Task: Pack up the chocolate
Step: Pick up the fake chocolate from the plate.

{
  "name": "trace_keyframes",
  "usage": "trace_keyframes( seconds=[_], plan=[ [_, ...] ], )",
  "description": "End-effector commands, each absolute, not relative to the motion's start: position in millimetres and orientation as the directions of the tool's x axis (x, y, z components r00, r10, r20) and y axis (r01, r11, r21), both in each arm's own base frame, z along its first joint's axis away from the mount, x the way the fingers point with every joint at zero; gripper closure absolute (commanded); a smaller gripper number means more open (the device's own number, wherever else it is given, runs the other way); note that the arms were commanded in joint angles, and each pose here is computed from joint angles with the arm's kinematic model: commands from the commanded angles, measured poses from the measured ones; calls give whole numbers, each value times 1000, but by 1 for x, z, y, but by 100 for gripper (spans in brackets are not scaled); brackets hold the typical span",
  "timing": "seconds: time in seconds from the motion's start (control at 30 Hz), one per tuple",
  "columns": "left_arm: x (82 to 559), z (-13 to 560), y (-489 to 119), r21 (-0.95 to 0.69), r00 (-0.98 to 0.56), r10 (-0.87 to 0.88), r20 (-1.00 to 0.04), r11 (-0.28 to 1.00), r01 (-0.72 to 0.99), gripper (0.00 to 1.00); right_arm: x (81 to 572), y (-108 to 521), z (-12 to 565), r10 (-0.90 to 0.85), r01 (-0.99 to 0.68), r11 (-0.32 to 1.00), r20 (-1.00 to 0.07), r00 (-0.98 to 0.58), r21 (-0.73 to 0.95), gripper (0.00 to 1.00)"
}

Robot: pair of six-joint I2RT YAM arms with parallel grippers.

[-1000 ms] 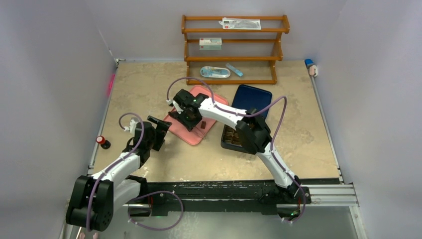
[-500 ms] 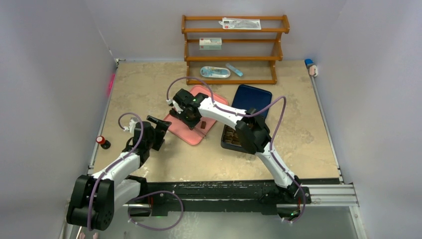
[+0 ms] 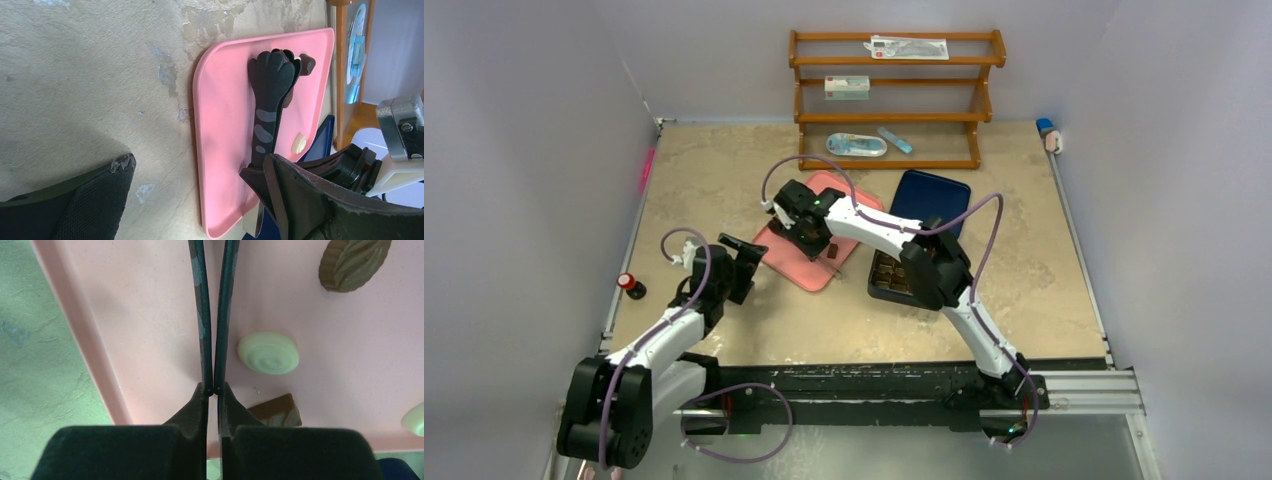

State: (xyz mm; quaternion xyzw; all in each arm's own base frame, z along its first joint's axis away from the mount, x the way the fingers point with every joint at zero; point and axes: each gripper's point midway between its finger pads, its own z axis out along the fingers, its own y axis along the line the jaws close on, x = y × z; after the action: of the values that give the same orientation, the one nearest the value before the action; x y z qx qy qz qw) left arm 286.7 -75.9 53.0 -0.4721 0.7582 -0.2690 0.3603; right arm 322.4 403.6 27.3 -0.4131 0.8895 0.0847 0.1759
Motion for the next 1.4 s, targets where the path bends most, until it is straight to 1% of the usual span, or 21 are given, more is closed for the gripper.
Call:
trace_keyframes(
  seconds=[0.0,0.43,0.63,0.8,0.97,1.2,1.37],
  plan=[
    [284,54,-71,-747,-281,-913,-297,406,-527,0,325,402,74,-676,-758,652,-456,-579,-5,100],
    [278,55,-70,-748,-277,-915,-295,401,-529,0,315,395,103,-654,-739,674,-477,-587,-14,100],
    [276,55,-70,-749,-281,-913,-295,403,-526,0,314,372,128,-624,-679,730,-476,-620,-72,100],
    [275,54,-72,-750,-287,-913,-290,403,-524,0,301,338,144,-574,-603,790,-474,-667,-109,100],
    [275,52,-73,-753,-294,-912,-285,403,-520,0,276,299,157,-520,-538,835,-479,-707,-112,100],
    [277,51,-77,-759,-308,-911,-275,402,-513,0,242,237,155,-430,-412,899,-481,-765,-148,100],
    [279,52,-78,-762,-314,-909,-276,406,-505,0,225,193,147,-361,-315,932,-459,-811,-177,100]
  ],
)
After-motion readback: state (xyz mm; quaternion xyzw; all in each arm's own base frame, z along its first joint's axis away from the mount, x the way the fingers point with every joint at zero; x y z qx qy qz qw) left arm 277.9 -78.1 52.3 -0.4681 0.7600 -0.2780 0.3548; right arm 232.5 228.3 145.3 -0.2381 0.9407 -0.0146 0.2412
